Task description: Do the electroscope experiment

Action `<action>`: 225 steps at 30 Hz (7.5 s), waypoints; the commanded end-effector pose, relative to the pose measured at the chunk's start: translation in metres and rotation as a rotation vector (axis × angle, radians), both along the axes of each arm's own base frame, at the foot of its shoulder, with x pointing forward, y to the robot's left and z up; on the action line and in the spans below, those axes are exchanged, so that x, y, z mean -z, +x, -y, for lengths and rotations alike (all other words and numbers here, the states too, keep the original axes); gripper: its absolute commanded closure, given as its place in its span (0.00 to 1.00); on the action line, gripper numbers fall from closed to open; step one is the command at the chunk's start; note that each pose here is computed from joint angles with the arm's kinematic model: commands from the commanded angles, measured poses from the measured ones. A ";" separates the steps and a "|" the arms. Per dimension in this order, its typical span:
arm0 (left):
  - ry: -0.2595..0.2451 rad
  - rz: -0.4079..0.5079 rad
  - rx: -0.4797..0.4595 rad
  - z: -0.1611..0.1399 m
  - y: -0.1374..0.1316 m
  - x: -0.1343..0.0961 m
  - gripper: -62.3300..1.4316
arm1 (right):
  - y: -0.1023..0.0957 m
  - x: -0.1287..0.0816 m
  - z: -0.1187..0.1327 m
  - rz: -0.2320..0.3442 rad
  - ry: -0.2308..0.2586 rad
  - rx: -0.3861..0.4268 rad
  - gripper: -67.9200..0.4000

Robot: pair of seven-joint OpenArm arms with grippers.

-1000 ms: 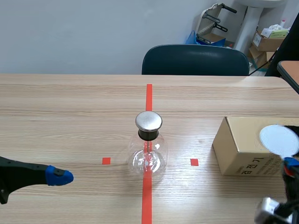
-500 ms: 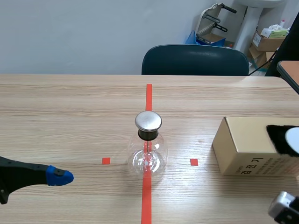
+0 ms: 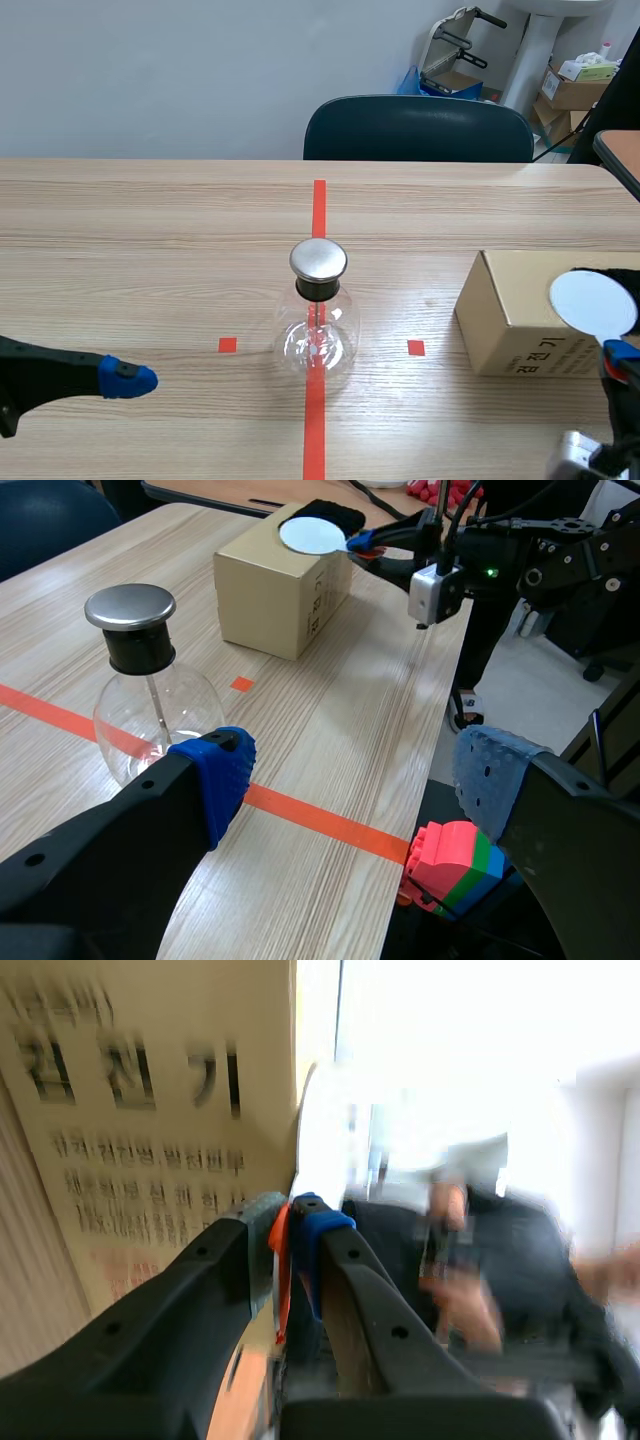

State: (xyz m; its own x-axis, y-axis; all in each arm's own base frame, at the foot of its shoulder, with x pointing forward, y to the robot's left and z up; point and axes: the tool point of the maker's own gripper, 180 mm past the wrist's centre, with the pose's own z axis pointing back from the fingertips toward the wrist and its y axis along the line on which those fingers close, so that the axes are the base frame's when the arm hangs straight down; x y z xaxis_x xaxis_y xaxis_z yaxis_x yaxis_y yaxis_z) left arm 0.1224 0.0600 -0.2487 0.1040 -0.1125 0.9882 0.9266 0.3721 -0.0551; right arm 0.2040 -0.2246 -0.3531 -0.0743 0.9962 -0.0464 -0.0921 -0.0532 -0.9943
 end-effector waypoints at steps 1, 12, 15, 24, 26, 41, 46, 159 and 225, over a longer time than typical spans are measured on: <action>-0.047 0.005 0.004 0.006 -0.001 -0.011 0.30 | 0.001 -0.018 0.035 0.077 -0.039 0.159 0.98; -0.047 0.007 0.002 0.006 -0.001 -0.011 0.30 | 0.000 -0.019 0.037 0.078 -0.032 0.169 0.98; -0.047 0.007 0.002 0.006 -0.001 -0.011 0.30 | 0.000 -0.017 0.031 0.072 -0.039 0.132 0.98; -0.046 0.007 0.002 0.006 -0.001 -0.011 0.30 | -0.002 -0.020 0.049 0.082 -0.042 0.226 0.98; -0.046 0.007 0.002 0.006 -0.001 -0.011 0.30 | 0.000 -0.017 0.029 0.070 -0.044 0.115 0.98; -0.046 0.007 0.003 0.006 -0.001 -0.011 0.30 | 0.002 -0.017 0.018 0.070 -0.038 0.055 0.98; -0.046 0.007 0.002 0.006 -0.001 -0.011 0.30 | 0.001 -0.018 0.030 0.070 -0.051 0.118 0.98; 0.203 0.135 -0.400 0.021 0.146 0.098 0.66 | 0.067 -0.128 -0.087 0.397 -0.001 0.011 0.98; 0.249 0.064 -0.317 0.030 0.132 0.122 0.93 | 0.082 -0.077 -0.137 0.206 -0.004 -0.047 0.98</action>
